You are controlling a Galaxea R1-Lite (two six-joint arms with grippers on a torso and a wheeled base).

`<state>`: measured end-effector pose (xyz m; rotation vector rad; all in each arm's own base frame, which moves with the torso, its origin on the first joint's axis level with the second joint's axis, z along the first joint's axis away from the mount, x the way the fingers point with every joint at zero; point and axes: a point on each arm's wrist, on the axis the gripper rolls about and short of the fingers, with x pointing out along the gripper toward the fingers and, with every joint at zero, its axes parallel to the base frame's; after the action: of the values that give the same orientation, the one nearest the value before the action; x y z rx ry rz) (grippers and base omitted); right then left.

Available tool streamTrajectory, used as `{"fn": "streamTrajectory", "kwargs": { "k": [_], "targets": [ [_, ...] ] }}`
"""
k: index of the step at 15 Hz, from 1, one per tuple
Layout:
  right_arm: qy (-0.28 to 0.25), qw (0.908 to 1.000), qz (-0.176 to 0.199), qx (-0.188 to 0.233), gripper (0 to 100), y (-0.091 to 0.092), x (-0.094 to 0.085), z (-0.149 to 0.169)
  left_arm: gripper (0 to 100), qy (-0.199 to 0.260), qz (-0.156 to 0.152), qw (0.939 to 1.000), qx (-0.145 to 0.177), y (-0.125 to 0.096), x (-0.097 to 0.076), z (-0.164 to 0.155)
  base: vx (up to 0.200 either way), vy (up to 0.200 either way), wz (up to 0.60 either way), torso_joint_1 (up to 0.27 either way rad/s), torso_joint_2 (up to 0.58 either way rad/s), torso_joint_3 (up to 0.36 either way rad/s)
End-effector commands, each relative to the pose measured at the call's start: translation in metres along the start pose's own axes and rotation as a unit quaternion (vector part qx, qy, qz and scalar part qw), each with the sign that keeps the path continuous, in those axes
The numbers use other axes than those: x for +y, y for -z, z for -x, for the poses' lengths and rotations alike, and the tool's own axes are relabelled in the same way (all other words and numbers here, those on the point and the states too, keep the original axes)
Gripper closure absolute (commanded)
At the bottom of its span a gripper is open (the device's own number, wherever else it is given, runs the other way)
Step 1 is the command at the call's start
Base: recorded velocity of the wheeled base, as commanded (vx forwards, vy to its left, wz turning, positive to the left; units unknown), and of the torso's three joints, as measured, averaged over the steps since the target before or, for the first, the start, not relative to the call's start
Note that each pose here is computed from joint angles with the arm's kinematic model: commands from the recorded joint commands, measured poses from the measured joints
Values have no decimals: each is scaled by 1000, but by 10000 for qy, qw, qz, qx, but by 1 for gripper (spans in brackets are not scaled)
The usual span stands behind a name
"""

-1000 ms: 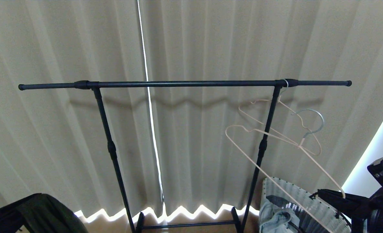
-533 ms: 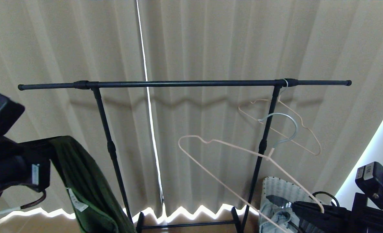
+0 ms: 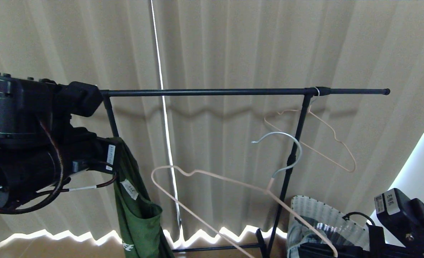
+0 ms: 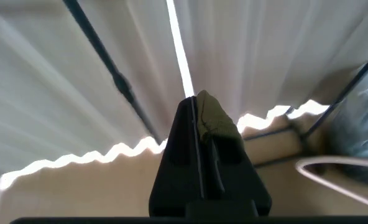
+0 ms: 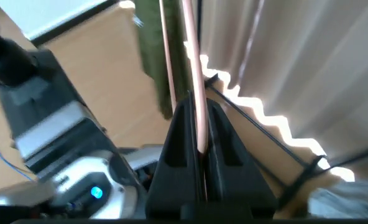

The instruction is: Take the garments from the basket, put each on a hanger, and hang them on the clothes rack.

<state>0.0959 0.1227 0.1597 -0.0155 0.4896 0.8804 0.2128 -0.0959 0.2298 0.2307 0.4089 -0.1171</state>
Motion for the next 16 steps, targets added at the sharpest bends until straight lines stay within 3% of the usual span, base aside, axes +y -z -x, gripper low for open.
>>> {"fn": "streamTrajectory", "kwargs": {
  "k": [1,4,7,11,15,16],
  "targets": [
    [-244,9997,-12,-7,100,-2,9,-5,100,30,-102,9998,162,3,-5,-9,0,0,0,0,0,0],
    [-328,9994,-17,124,100,-4,14,-23,100,-15,-68,9996,258,6,-5,-14,0,0,0,0,0,0],
    [-381,9993,3,-53,100,-13,18,-43,100,-3,190,9996,224,4,-6,-14,0,0,0,0,0,0],
    [-341,9994,-7,56,100,-18,20,-63,100,-33,322,9992,249,6,-5,-13,0,0,0,0,0,0],
    [-289,9996,-20,20,100,-22,19,-72,100,-109,350,9991,230,7,-3,-10,0,0,0,0,0,0],
    [-284,9996,-23,11,100,-22,19,-71,100,-449,334,9980,282,8,0,-13,0,0,0,0,0,0]
  ]
}}
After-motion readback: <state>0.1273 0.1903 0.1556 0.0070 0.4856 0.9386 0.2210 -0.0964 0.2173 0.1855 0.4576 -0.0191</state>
